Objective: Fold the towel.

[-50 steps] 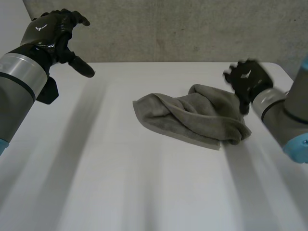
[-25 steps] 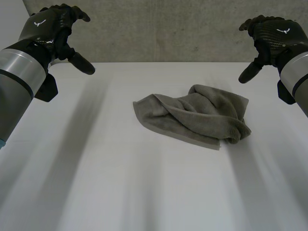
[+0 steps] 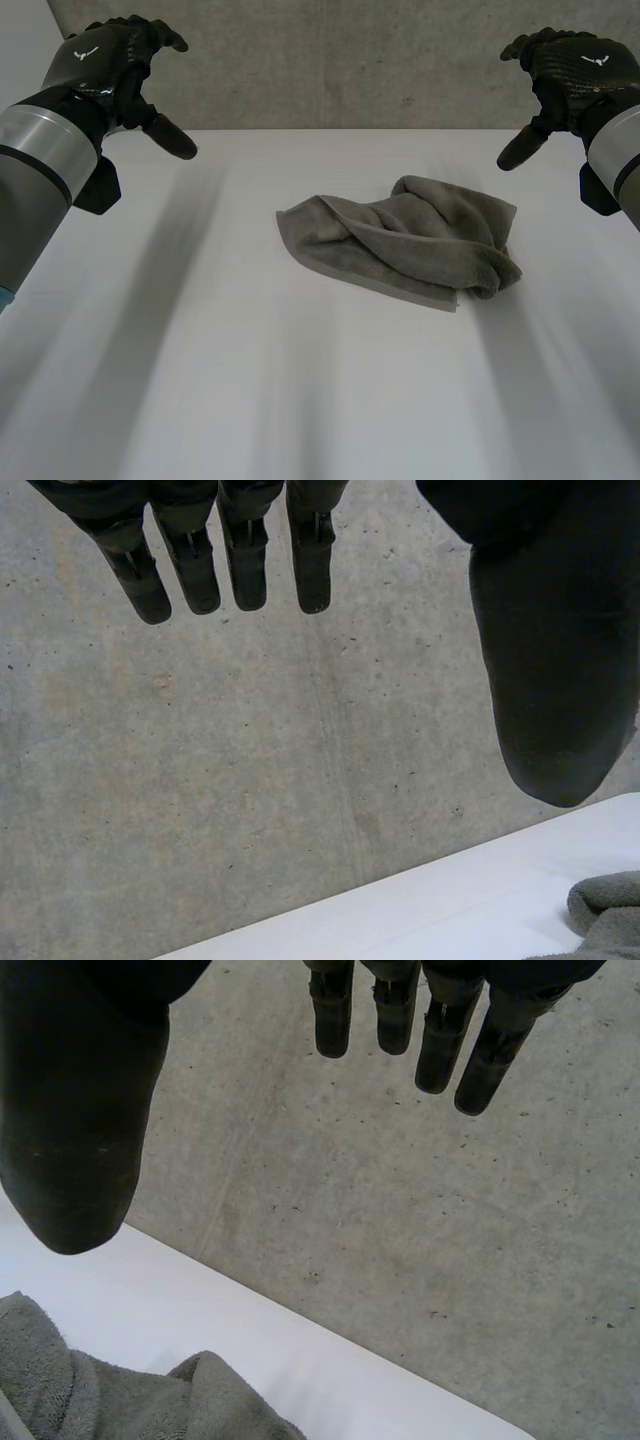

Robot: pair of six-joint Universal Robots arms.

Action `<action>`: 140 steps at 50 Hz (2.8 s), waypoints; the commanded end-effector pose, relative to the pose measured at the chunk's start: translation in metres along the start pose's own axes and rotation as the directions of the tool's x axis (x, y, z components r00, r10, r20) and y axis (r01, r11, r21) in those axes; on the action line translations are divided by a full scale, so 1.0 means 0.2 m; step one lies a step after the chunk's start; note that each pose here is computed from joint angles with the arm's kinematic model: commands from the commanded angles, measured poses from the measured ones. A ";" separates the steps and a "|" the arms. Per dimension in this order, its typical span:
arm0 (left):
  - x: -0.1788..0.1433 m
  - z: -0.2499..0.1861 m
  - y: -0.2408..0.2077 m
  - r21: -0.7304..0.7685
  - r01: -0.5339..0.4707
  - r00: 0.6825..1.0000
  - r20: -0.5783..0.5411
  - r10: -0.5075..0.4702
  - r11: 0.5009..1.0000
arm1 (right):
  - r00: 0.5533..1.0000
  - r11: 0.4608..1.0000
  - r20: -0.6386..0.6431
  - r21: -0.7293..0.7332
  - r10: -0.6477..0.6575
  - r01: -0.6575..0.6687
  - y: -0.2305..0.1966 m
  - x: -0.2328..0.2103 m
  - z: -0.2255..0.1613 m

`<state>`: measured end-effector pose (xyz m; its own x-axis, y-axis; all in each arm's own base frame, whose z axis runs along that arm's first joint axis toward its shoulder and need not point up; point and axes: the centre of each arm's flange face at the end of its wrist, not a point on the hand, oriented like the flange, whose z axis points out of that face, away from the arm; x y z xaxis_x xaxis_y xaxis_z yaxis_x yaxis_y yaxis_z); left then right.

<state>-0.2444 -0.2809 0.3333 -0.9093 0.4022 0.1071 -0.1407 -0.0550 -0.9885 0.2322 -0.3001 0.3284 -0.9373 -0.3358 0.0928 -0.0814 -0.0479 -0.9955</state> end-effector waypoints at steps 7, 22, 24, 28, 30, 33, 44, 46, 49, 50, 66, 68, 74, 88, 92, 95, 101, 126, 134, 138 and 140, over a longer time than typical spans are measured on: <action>-0.01 0.00 0.00 0.004 -0.001 1.000 0.005 0.001 1.000 | 1.000 1.000 0.002 0.003 -0.002 0.002 0.00 0.00 0.00; 0.00 0.01 0.05 -0.013 -0.005 1.000 -0.010 0.005 1.000 | 0.991 0.995 0.104 -0.026 -0.090 0.093 0.07 -0.06 0.01; 0.00 0.05 0.12 -0.040 -0.003 1.000 -0.018 0.003 0.999 | 0.985 0.992 0.124 -0.040 -0.116 0.122 0.11 -0.07 0.02; 0.02 0.07 0.19 -0.075 -0.003 0.998 -0.057 -0.002 0.997 | 0.975 0.981 0.158 -0.090 -0.156 0.172 0.18 -0.08 0.04; 0.04 0.10 0.29 -0.113 -0.007 0.993 -0.117 -0.006 0.994 | 0.966 0.966 0.184 -0.150 -0.181 0.209 0.25 -0.09 0.05; 0.06 0.12 0.34 -0.125 -0.013 0.988 -0.151 -0.006 0.992 | 0.961 0.953 0.214 -0.205 -0.177 0.221 0.35 -0.10 0.07; 0.21 0.27 0.63 -0.118 -0.081 0.955 -0.293 0.043 0.990 | 0.965 0.927 0.224 -0.313 -0.139 0.206 0.64 -0.12 0.17; 0.23 0.26 0.69 -0.127 -0.128 0.949 -0.305 0.084 0.984 | 0.968 0.927 0.218 -0.322 -0.125 0.192 0.73 -0.12 0.21; 0.24 0.25 0.71 -0.133 -0.149 0.945 -0.311 0.102 0.980 | 0.973 0.933 0.210 -0.324 -0.093 0.158 0.82 -0.13 0.25; 0.25 0.24 0.72 -0.136 -0.167 0.941 -0.316 0.117 0.977 | 0.973 0.933 0.209 -0.324 -0.092 0.158 0.82 -0.13 0.25; 0.18 0.09 0.71 -0.191 -0.190 0.948 -0.290 0.130 0.963 | 0.967 0.936 0.245 -0.319 -0.074 0.152 0.96 -0.22 0.29; 0.18 0.07 0.69 -0.186 -0.190 0.948 -0.288 0.131 0.964 | 0.963 0.934 0.260 -0.318 -0.078 0.161 0.94 -0.23 0.26; 0.15 0.01 0.64 -0.184 -0.188 0.952 -0.274 0.134 0.965 | 0.944 0.931 0.320 -0.314 -0.080 0.185 0.89 -0.25 0.15; 0.07 -0.08 0.61 -0.194 -0.186 0.961 -0.241 0.136 0.963 | 0.784 0.954 0.620 -0.222 -0.023 0.204 0.59 -0.55 -0.51; 0.07 -0.09 0.62 -0.191 -0.184 0.961 -0.241 0.136 0.964 | 0.749 0.954 0.663 -0.219 -0.011 0.207 0.57 -0.57 -0.58; 0.08 -0.08 0.64 -0.187 -0.186 0.960 -0.246 0.137 0.965 | 0.750 0.956 0.661 -0.210 -0.014 0.203 0.51 -0.55 -0.60; 0.09 -0.08 0.71 -0.214 -0.185 0.955 -0.268 0.125 0.959 | 0.766 0.960 0.643 -0.198 -0.026 0.200 0.50 -0.53 -0.57; 0.29 0.09 1.02 -0.221 -0.292 0.880 -0.443 0.171 0.930 | 0.887 0.907 0.442 -0.306 -0.134 0.290 0.66 -0.26 -0.45; 0.34 0.09 1.12 -0.246 -0.363 0.843 -0.497 0.204 0.899 | 0.892 0.905 0.430 -0.311 -0.139 0.291 0.66 -0.25 -0.45; 0.34 0.08 1.14 -0.229 -0.426 0.814 -0.520 0.260 0.875 | 0.895 0.907 0.425 -0.309 -0.138 0.286 0.66 -0.23 -0.43; 0.35 0.06 1.16 -0.223 -0.456 0.797 -0.533 0.284 0.862 | 0.896 0.905 0.422 -0.316 -0.135 0.285 0.67 -0.22 -0.43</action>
<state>-0.3459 -0.2825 0.1205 -0.5974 0.7827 -0.1746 0.3061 0.0213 -0.9517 0.2366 -0.2068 0.1899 -0.6806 -0.6958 0.2295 -0.4506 0.1505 -0.8799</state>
